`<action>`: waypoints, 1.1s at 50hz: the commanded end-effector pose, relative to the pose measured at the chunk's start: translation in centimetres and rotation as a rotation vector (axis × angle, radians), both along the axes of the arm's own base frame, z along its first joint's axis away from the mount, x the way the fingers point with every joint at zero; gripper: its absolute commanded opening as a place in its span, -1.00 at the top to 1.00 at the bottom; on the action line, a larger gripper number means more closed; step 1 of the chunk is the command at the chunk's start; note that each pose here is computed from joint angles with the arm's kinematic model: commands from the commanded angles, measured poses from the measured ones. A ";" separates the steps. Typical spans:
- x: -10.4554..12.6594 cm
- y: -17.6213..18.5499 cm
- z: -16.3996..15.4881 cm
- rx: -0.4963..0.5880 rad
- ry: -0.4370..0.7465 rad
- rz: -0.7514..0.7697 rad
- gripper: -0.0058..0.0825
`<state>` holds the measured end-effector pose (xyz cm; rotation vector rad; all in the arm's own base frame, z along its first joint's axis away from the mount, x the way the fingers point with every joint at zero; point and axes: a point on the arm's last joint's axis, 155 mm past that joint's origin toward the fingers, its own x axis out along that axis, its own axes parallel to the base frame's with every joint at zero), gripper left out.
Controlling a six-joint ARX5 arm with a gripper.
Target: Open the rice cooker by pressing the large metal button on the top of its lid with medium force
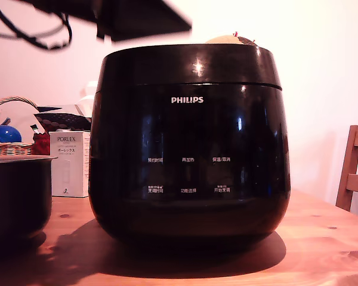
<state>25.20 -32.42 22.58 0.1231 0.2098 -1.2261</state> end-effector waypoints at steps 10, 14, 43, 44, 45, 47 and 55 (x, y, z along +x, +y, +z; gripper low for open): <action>0.6 0.4 -4.0 0.146 0.002 0.032 0.92; 0.2 0.7 -5.3 0.193 0.021 0.028 0.92; -1.1 1.8 -10.6 0.378 0.129 0.041 0.92; -0.9 1.9 -10.7 0.383 0.126 0.051 0.92; -0.8 2.0 -10.7 0.386 0.124 0.057 0.92; -0.5 2.2 -10.8 0.393 0.120 0.074 0.92; 0.3 1.9 -9.9 0.365 0.085 0.093 0.92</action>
